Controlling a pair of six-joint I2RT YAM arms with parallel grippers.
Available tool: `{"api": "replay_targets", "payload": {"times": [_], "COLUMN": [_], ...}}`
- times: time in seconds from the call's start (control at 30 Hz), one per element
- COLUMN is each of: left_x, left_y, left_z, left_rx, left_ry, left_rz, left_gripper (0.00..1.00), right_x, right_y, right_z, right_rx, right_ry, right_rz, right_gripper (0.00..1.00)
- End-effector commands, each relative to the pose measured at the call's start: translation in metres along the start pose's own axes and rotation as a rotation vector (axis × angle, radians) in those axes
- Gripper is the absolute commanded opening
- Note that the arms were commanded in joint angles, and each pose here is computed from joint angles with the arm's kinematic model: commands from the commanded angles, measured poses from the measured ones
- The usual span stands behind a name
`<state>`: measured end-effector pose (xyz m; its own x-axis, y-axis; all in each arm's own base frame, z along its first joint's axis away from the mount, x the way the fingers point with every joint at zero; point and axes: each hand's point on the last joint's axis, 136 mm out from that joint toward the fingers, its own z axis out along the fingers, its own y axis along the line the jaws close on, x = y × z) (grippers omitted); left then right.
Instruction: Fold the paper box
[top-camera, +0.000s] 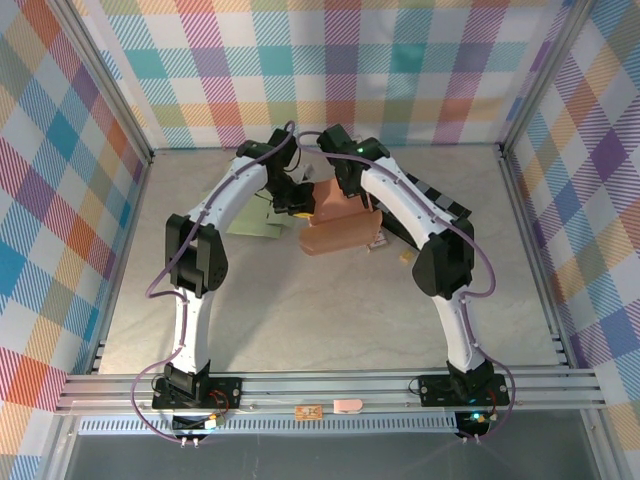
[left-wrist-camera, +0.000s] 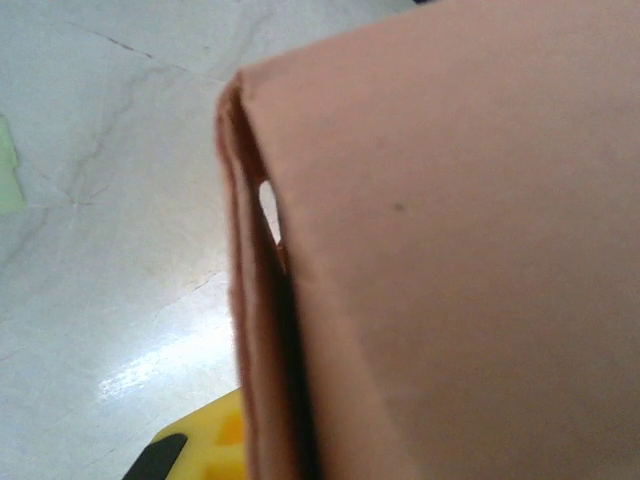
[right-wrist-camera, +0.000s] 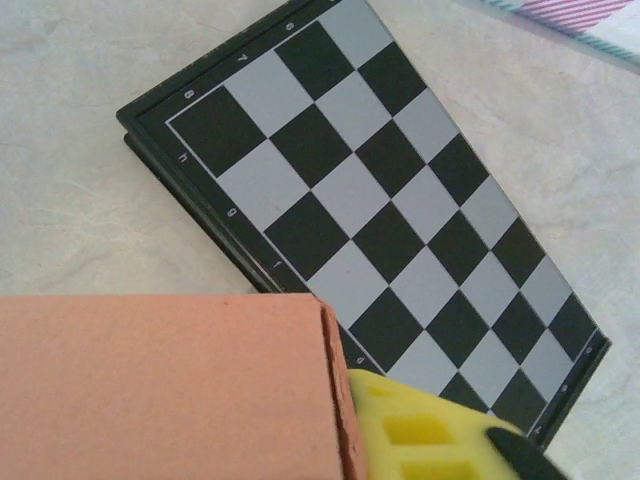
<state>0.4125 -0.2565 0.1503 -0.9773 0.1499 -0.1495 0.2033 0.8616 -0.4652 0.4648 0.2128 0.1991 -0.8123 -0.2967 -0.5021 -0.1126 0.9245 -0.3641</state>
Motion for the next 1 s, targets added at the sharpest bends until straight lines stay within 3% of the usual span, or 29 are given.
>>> {"api": "replay_targets", "payload": {"times": [0.0, 0.2, 0.5, 0.97], "left_x": [0.007, 0.005, 0.004, 0.001], "left_y": [-0.009, -0.007, -0.005, -0.006], "left_z": [-0.02, -0.018, -0.015, -0.014], "left_rx": [-0.009, -0.01, -0.013, -0.012], "left_ry": [-0.005, -0.005, 0.006, 0.009], "left_rz": [0.001, -0.013, -0.016, -0.014], "left_gripper": [0.0, 0.0, 0.0, 0.0], "right_x": [0.001, 0.016, 0.037, 0.038], "right_y": [-0.004, 0.01, 0.022, -0.01], "right_z": [-0.004, -0.01, -0.012, 0.008], "right_rx": [-0.056, -0.238, -0.341, -0.054], "right_ry": [0.027, 0.091, 0.139, 0.127], "right_rz": [0.031, 0.073, 0.083, 0.022], "right_gripper": [0.28, 0.44, 0.46, 0.05]}}
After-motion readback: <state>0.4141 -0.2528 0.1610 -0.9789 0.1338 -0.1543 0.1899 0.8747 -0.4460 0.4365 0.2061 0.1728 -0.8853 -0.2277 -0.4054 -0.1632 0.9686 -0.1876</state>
